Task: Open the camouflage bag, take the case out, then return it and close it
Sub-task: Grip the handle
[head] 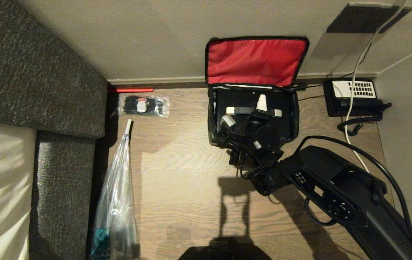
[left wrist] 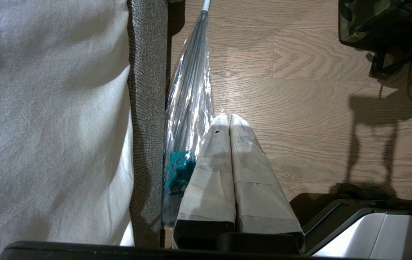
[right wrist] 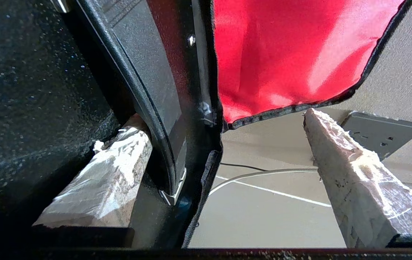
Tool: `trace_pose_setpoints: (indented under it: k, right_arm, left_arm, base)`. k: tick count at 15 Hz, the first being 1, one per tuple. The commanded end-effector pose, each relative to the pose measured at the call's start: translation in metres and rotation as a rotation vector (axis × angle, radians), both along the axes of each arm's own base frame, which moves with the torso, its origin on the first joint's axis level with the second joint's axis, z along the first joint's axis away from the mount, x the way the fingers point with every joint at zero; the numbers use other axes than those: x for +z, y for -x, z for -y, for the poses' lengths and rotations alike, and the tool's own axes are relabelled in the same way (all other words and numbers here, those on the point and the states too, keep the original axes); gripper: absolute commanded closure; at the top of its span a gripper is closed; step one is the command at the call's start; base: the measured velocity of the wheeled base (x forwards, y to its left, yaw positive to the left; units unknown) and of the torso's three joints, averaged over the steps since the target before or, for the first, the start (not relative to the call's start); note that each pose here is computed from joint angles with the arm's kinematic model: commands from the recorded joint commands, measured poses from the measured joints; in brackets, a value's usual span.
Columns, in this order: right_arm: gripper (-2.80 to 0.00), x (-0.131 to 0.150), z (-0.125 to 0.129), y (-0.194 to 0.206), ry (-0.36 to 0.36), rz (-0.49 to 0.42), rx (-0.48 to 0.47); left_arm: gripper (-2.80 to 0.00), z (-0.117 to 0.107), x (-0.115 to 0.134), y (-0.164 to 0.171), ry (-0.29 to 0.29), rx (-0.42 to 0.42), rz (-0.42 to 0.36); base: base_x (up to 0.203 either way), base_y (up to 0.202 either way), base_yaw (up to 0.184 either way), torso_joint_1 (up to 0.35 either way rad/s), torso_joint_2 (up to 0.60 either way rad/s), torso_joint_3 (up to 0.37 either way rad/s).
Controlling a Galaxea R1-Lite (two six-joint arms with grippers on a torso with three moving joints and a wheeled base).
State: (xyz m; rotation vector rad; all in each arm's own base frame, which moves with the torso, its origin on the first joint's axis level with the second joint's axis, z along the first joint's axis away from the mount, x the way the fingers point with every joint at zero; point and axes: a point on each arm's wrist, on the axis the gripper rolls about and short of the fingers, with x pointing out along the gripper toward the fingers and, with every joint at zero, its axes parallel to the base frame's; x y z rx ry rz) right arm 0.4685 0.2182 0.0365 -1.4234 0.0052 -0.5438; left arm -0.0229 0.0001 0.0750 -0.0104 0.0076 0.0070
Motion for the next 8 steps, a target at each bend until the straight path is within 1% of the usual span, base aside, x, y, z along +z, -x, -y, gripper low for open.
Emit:
trace_pose_setpoints:
  k: [1,2,6,8]
  right_arm:
    - [-2.8,-0.01,0.0,0.0,0.002,-0.017,-0.002]
    - [0.0,-0.016,0.0,0.001,-0.003,-0.028,0.001]
    - [0.0,-0.028,0.0,0.001,-0.013,-0.04,0.01]
    - [0.0,-0.032,-0.001,0.0,-0.033,-0.032,0.018]
  left_arm:
    - [0.0,0.0,0.0,0.0,0.0,0.001,0.0]
    - [0.0,0.0,0.0,0.0,0.0,0.001,0.0]
    - [0.0,0.0,0.0,0.0,0.0,0.001,0.002]
    - [0.0,0.0,0.0,0.0,0.0,0.001,0.0]
  base:
    - [0.0,0.0,0.0,0.0,0.0,0.0]
    - [0.0,0.0,0.0,0.0,0.0,0.0]
    - [0.0,0.0,0.0,0.0,0.0,0.0]
    - [0.0,0.0,0.0,0.0,0.0,0.0]
